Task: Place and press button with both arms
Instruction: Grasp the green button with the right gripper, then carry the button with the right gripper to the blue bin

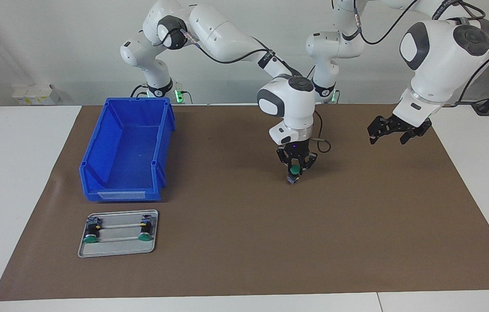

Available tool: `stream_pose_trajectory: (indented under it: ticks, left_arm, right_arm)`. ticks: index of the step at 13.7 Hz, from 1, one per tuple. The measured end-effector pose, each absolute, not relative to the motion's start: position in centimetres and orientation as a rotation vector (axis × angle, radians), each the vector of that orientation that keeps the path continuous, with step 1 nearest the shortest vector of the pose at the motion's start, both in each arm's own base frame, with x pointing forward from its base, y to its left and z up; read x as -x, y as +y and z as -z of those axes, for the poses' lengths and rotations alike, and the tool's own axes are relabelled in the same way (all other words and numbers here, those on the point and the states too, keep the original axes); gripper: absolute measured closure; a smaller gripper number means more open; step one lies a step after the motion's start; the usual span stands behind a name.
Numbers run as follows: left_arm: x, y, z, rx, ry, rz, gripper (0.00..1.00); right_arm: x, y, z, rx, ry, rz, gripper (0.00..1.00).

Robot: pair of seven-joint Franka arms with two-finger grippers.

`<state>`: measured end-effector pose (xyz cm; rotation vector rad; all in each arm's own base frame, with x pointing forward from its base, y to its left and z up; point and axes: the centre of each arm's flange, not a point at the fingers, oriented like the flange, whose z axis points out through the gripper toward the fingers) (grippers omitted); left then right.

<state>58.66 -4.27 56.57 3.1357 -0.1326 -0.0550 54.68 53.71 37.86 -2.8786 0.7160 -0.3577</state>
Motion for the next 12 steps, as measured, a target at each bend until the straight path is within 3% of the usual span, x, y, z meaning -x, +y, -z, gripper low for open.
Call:
stream_pose_trajectory:
  ticks: [3, 6, 10, 12]
  left_arm:
    - [-58.3, -3.9, -57.0, -3.136, -0.124, 0.048, 0.01]
    - [-58.3, -4.2, -57.0, -3.135, -0.133, 0.046, 0.01]
    - [-58.1, -3.9, -57.5, -3.136, -0.124, 0.033, 0.0]
    - [-57.9, -3.6, -58.0, -3.136, -0.118, 0.02, 0.0]
  right_arm:
    - [-58.6, 46.1, -46.2, 2.893, 0.69, 0.396, 0.59]
    - [-61.0, 34.5, -52.7, 2.954, 0.58, 0.406, 0.59]
    - [-60.2, 16.8, -56.2, 3.071, 0.333, 0.318, 0.59]
    - [-58.4, 7.8, -55.3, 3.062, 0.232, 0.235, 0.59]
